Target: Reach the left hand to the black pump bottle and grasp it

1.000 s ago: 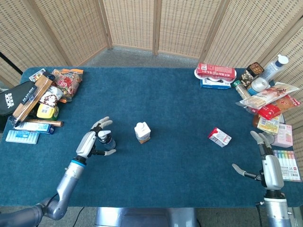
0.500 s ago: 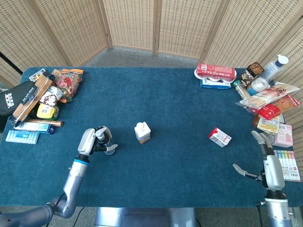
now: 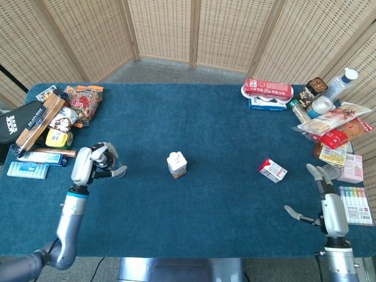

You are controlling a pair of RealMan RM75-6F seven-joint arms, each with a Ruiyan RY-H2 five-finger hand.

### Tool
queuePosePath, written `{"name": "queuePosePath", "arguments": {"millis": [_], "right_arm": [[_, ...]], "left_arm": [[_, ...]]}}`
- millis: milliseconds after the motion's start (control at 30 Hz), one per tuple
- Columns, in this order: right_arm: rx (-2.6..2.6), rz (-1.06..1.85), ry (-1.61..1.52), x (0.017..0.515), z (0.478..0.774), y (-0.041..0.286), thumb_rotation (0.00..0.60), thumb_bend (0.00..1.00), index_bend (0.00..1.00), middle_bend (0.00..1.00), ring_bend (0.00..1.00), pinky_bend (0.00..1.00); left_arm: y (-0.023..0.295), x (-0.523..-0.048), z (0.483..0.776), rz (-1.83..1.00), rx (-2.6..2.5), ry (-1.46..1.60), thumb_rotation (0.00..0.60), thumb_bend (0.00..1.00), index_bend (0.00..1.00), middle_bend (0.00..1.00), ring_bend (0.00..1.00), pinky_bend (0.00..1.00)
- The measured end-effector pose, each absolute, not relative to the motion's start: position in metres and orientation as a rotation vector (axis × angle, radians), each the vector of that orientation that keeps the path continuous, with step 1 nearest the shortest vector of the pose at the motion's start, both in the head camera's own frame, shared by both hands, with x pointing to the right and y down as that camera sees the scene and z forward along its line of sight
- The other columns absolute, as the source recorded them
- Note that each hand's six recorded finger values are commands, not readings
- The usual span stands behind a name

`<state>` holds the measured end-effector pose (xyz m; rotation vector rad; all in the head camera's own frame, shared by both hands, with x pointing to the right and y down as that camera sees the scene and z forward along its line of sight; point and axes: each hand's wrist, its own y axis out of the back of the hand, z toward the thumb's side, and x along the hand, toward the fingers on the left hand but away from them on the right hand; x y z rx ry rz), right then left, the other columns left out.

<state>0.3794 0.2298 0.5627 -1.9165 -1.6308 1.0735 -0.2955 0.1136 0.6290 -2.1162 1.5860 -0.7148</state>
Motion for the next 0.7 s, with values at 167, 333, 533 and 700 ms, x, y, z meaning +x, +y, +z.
{"name": "queuePosePath", "arguments": {"millis": [167, 333, 533, 700], "right_arm": [[-1.923, 1.07, -1.62, 0.376, 0.563, 0.23, 0.6, 0.0, 0.0, 0.0, 0.0, 0.0], [-1.924, 1.067, -1.619, 0.374, 0.562, 0.231, 0.6, 0.0, 0.0, 0.0, 0.0, 0.0], [-1.921, 1.07, -1.622, 0.376, 0.562, 0.23, 0.6, 0.0, 0.0, 0.0, 0.0, 0.0], [-1.919, 1.074, -1.622, 0.376, 0.562, 0.23, 0.6, 0.0, 0.0, 0.0, 0.0, 0.0]], "left_arm": [[0.099, -0.304, 0.584, -0.667, -2.061, 1.568, 0.6, 0.12, 0.87, 0.89, 0.78, 0.9], [0.088, -0.303, 0.541, -0.613, -2.011, 1.564, 0.6, 0.12, 0.87, 0.89, 0.78, 0.9], [0.078, -0.298, 0.508, -0.571, -1.947, 1.561, 0.6, 0.12, 0.87, 0.89, 0.78, 0.9], [0.072, -0.294, 0.5, -0.576, -1.928, 1.555, 0.6, 0.12, 0.87, 0.89, 0.78, 0.9]]}}
